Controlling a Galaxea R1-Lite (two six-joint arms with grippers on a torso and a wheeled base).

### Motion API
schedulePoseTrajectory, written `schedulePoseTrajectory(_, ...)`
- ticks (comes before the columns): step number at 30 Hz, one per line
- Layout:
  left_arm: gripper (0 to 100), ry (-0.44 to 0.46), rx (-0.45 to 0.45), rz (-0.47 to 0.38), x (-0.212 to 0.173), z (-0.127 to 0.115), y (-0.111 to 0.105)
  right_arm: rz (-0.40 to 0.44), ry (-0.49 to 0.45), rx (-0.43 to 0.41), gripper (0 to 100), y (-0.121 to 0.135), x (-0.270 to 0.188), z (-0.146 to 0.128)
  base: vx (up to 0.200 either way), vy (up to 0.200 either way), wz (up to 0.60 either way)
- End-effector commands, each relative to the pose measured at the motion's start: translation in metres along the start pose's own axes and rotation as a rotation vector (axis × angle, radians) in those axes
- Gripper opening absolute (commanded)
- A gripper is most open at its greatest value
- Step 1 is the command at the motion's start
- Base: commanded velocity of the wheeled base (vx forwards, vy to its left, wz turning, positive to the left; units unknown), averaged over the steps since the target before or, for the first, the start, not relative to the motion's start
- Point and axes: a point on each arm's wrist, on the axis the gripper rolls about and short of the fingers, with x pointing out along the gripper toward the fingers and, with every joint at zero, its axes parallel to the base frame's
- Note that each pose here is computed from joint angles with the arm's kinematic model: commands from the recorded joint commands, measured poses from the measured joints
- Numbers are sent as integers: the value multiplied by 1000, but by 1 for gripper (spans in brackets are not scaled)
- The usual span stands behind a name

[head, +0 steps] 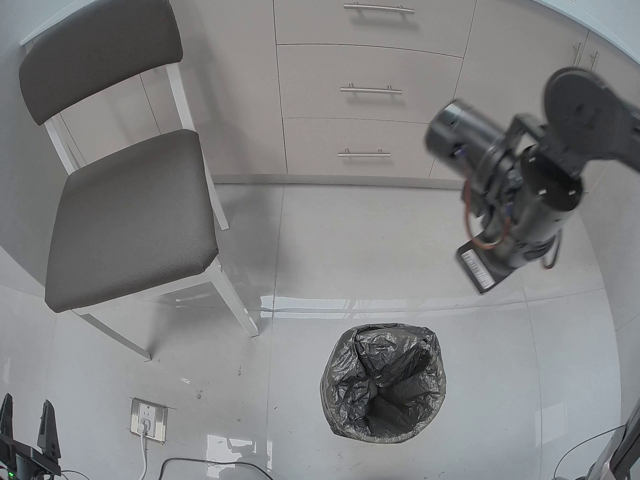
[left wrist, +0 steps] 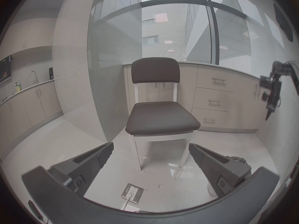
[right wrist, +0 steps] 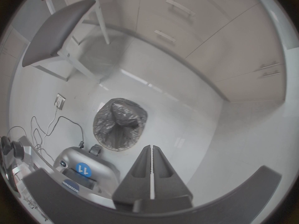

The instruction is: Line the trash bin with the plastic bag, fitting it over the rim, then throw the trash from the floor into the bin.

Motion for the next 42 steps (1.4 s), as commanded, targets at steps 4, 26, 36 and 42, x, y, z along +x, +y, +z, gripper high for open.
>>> schedulePoseTrajectory(4,100,-17,-4,6,-1,0,0,-236,-249,50,0,-107,-137,-105,0,0,0)
schedulePoseTrajectory(26,100,-18,-7,7,-1,0,1,-429,-524,360,100,-143,-254,-354,0,0,0)
schedulePoseTrajectory(36,100,-18,-1,7,-1,0,1,-580,-1141,548,100,-67,-272,-522,0,0,0)
schedulePoseTrajectory(42,100,-16,61,-8,-1,-1,0,-677,-1393,560,100,-54,-268,-556,0,0,0)
